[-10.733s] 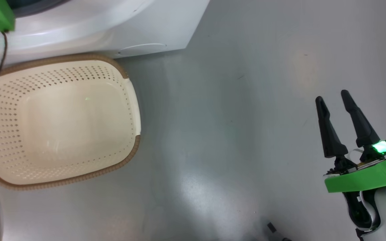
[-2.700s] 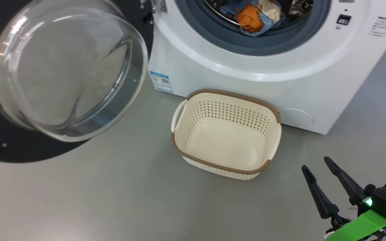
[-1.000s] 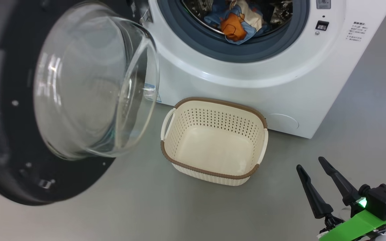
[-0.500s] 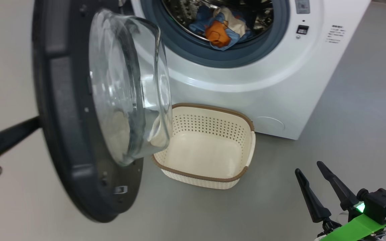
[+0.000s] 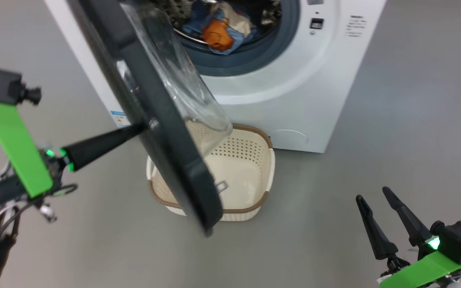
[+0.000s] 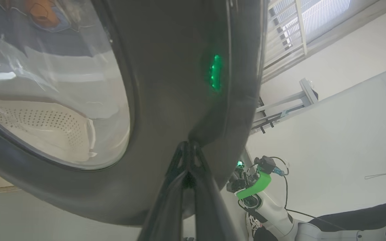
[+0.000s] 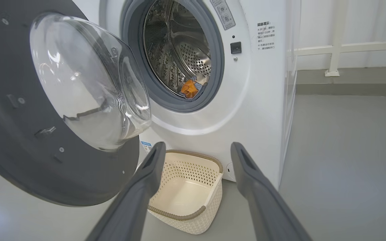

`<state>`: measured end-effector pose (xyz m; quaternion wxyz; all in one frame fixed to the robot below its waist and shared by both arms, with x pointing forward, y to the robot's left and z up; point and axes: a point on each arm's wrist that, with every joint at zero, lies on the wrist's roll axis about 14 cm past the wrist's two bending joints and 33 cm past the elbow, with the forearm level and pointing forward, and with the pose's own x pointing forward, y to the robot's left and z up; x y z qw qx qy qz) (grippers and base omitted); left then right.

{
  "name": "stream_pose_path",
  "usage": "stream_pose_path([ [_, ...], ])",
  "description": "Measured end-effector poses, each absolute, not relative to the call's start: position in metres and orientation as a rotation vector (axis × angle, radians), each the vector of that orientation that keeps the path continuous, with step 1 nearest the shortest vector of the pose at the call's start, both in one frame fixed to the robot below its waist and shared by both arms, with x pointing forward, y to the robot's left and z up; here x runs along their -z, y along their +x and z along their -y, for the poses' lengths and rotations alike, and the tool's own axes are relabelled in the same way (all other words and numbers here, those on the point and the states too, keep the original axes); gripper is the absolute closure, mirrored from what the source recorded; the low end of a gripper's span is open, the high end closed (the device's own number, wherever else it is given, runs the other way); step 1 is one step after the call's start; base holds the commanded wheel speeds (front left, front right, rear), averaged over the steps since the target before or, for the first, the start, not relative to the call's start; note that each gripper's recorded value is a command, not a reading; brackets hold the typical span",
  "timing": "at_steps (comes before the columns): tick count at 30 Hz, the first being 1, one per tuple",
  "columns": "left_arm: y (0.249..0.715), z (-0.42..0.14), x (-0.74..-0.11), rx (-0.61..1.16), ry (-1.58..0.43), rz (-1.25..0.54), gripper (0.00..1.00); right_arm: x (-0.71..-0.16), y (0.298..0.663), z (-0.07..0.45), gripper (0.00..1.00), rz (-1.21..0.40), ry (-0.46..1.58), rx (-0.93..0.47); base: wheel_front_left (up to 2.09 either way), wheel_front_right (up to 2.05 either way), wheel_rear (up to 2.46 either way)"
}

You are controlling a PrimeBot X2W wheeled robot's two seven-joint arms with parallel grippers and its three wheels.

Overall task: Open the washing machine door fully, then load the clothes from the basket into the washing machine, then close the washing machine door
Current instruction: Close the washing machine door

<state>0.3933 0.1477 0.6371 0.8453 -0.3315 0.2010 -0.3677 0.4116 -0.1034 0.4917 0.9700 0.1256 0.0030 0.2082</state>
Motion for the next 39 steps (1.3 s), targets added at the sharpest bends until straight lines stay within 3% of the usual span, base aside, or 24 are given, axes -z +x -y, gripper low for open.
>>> stream_pose_path([
  [6, 0.425, -0.114, -0.641, 0.834, -0.697, -0.417, 1.00, -0.495, 0.417, 0.119, 0.00, 0.014, 0.264, -0.364, 0.00, 0.00, 0.00],
  [19, 0.500, -0.077, -0.643, 0.790, -0.711, -0.324, 1.00, -0.491, 0.416, 0.153, 0.00, 0.016, 0.269, -0.251, 0.00, 0.00, 0.00],
  [27, 0.505, -0.068, -0.635, 0.786, -0.706, -0.331, 1.00, -0.491, 0.413, 0.162, 0.00, 0.019, 0.271, -0.220, 0.00, 0.00, 0.00],
  [36, 0.482, -0.108, -0.607, 0.655, -0.731, -0.317, 1.00, -0.499, 0.406, 0.161, 0.00, 0.037, 0.269, -0.226, 0.00, 0.00, 0.00],
  [39, 0.470, -0.121, -0.594, 0.603, -0.742, -0.308, 0.82, -0.497, 0.402, 0.157, 0.00, 0.026, 0.270, -0.238, 0.00, 0.00, 0.00],
])
